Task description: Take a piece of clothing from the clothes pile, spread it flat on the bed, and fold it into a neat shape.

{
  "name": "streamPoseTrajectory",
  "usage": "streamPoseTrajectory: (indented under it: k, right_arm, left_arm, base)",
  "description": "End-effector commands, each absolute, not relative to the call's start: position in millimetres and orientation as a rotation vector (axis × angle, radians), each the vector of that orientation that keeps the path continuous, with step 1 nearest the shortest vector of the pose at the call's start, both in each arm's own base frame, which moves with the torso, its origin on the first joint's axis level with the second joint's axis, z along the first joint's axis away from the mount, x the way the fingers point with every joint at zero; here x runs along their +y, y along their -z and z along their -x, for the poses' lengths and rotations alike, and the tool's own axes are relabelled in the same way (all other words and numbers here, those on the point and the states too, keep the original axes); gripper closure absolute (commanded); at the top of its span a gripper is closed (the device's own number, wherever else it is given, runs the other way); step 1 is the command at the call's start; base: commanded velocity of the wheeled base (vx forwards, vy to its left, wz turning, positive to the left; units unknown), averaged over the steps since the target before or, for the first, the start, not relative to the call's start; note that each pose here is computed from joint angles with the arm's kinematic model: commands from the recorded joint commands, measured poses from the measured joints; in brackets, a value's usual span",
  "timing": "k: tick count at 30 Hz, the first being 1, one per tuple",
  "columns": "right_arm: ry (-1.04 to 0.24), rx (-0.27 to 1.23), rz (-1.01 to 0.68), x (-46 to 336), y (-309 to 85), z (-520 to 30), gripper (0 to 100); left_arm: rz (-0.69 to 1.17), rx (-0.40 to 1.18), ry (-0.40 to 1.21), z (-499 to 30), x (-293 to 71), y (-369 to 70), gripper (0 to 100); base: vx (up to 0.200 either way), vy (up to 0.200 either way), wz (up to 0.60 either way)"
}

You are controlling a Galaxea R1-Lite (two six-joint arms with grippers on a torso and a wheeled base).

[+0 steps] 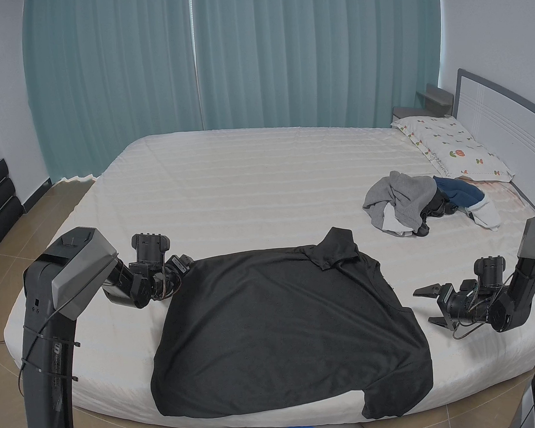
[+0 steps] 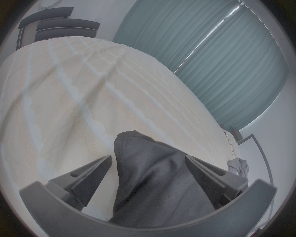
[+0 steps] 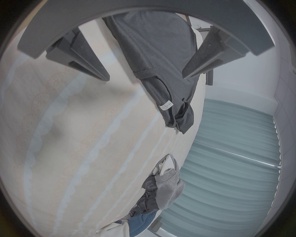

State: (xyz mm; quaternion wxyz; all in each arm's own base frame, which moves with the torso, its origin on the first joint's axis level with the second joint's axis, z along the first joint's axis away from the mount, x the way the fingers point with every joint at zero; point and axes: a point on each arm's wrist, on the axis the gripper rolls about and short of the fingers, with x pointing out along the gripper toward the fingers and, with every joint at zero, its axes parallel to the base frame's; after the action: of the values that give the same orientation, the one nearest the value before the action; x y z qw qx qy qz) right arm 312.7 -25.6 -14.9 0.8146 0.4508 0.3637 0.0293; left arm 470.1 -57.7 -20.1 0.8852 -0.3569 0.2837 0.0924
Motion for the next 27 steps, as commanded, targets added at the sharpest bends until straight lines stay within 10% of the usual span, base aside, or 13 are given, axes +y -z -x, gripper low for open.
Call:
streamPoseTrajectory:
  k: [1,13,14,27]
  right_arm:
    - [-0.064,0.775,-0.962,-25.7,14.8,-312.5,0]
    - [-0.062,0.778,-0.962,-25.7,15.5,-312.1,0]
    - [-0.062,0.778,-0.962,-25.7,15.5,-312.1,0]
    - [-0.063,0.778,-0.961,-25.7,15.5,-312.1,0]
  left_arm:
    - [0.731,0.612,-0.2,-470.5,-59.4,33.4,0]
    - [0.755,0.534,-0.196,-480.1,-51.5,26.5,0]
    - [0.755,0.534,-0.196,-480.1,-51.5,26.5,100]
    - [0.763,0.35,-0.219,-493.0,-45.0,20.4,100]
  base:
    - [0.0,0.0,0.0]
    - [0.0,0.0,0.0]
    - [0.0,0.0,0.0]
    - [0.0,0.0,0.0]
